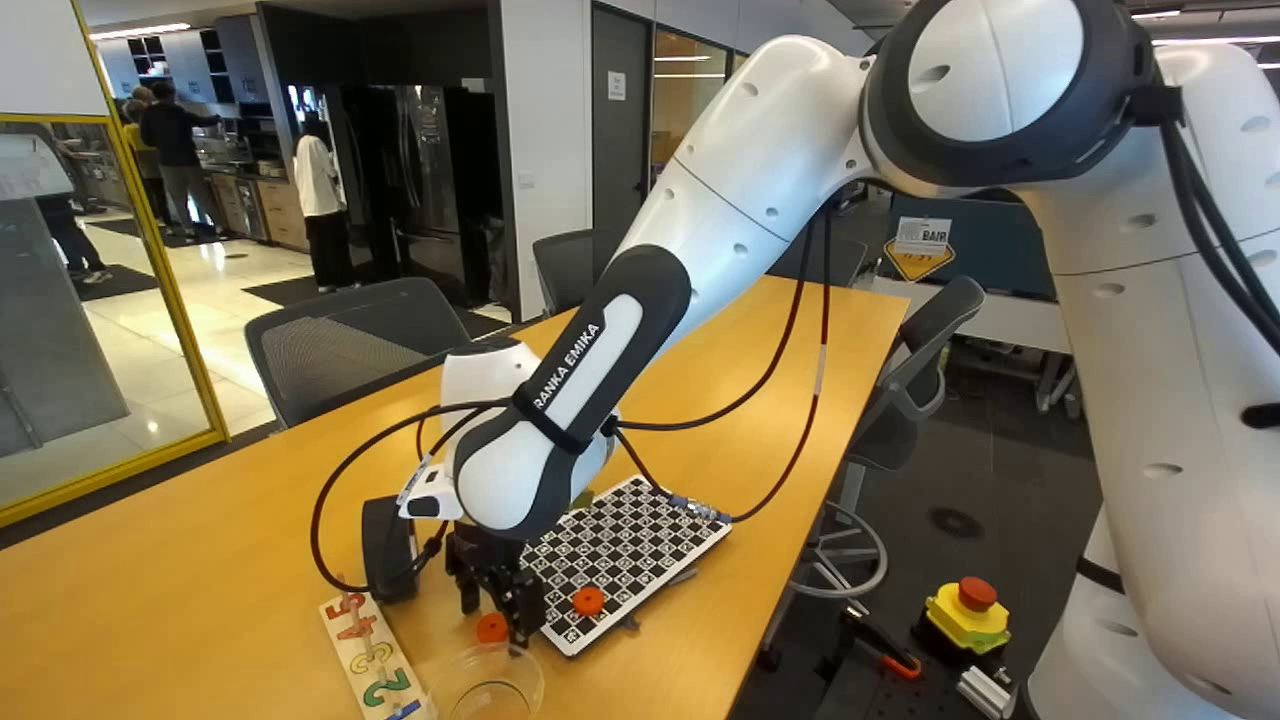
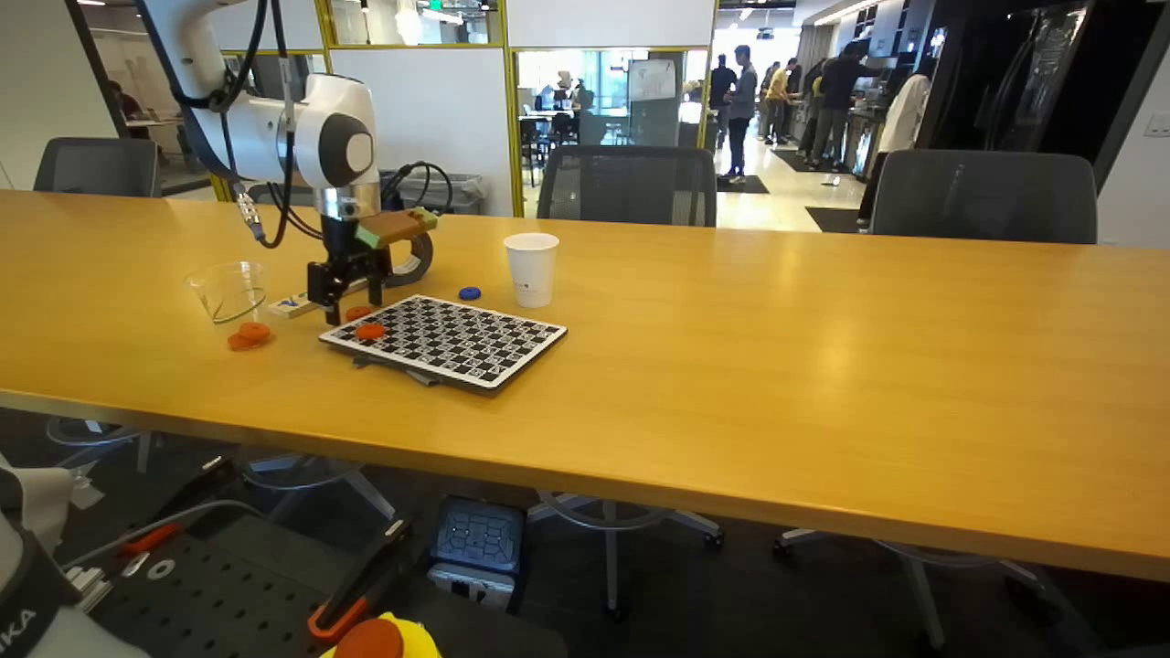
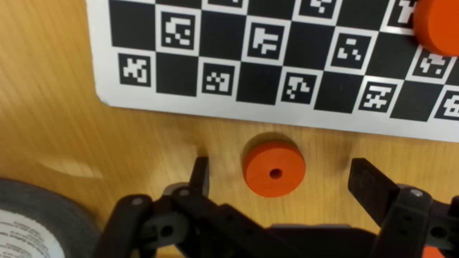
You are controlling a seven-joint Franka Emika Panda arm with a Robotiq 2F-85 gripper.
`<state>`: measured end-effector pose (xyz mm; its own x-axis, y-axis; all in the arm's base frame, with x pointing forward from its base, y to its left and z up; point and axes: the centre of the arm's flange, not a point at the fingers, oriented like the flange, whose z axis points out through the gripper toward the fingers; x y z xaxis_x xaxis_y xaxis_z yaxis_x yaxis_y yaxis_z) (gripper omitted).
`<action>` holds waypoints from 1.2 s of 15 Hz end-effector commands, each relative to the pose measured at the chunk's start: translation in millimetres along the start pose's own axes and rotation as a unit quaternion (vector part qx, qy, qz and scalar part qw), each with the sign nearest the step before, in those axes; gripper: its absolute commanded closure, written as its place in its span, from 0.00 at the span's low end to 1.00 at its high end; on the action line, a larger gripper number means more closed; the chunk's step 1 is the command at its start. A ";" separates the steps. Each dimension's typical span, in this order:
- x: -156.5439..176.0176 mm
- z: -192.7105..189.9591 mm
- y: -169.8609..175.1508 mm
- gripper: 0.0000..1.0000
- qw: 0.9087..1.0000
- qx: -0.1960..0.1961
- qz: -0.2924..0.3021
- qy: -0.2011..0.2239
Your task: Pick up the orange and blue objects on the table and put them in the two cups
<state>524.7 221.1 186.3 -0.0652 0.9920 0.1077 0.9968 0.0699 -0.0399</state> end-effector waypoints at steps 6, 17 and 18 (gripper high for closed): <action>4.5 -7.5 11.6 0.64 1.000 -0.006 0.005 0.003; 21.3 -46.1 -6.7 0.79 0.998 -0.036 0.050 -0.012; 26.1 -53.7 -10.9 0.79 0.997 -0.044 0.061 -0.014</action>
<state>531.7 230.3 207.9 -0.0011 0.9938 0.1115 1.0000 0.0017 -0.0047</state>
